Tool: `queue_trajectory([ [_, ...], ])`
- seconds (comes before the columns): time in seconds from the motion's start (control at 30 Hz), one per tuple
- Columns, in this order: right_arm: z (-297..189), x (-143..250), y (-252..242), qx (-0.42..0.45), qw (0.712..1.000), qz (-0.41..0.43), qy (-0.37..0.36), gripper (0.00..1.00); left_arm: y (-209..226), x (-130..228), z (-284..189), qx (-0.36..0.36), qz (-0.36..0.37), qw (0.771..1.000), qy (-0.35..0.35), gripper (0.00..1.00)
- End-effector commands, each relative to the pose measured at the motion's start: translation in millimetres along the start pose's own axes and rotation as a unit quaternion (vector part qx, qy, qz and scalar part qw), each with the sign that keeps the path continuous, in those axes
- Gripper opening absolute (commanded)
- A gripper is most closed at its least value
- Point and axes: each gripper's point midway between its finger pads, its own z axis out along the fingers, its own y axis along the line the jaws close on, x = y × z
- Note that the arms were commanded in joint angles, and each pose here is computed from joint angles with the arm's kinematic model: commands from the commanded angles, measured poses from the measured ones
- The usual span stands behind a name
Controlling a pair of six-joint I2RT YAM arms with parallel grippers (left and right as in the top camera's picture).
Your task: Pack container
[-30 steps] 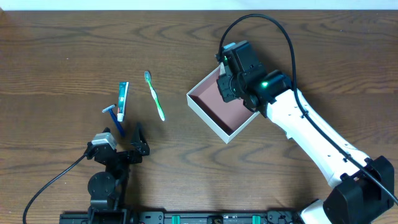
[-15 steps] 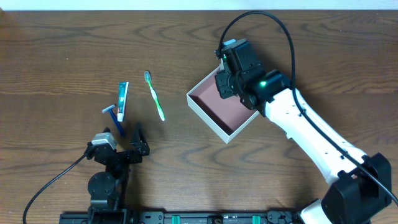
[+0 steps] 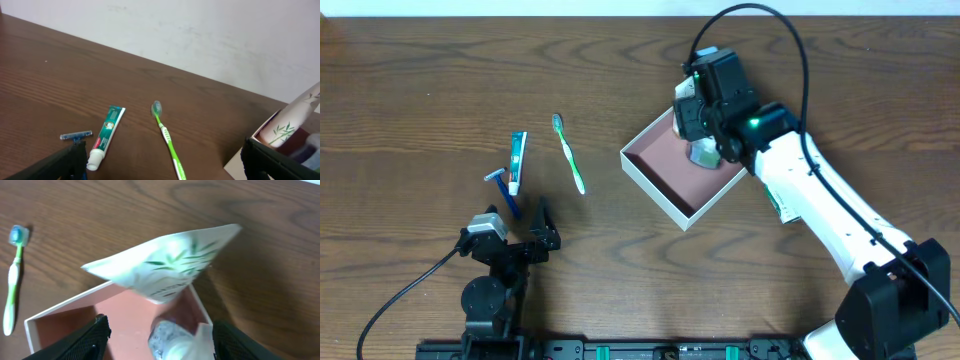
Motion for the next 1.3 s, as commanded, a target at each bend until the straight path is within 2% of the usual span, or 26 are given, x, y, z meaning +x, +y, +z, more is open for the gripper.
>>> queue_trajectory([
  [0.0, -7, -13, -6, 0.007, 1.0, 0.001, -0.018, 0.67, 11, 15, 1, -0.024, 0.006, 0.999, 0.022, 0.98],
  [0.23, -15, -18, 0, -0.01, 1.0, -0.012, -0.023, 0.7, 11, 15, 1, -0.024, 0.005, 0.999, 0.022, 0.98],
  [0.47, -70, -21, 0, -0.027, 0.999, -0.009, -0.028, 0.7, 11, 15, 1, -0.024, 0.006, 0.999, 0.022, 0.98],
  [0.7, -104, -3, -50, 0.043, 0.998, 0.036, -0.006, 0.7, 11, 15, 1, -0.024, 0.006, 0.999, 0.022, 0.98],
  [1.0, -71, 40, -121, 0.103, 0.984, 0.124, 0.074, 0.7, 11, 15, 1, -0.024, 0.005, 0.999, 0.022, 0.98],
  [1.27, -26, 72, -146, 0.105, 0.973, 0.157, 0.13, 0.71, 11, 15, 1, -0.024, 0.005, 0.999, 0.022, 0.98],
])
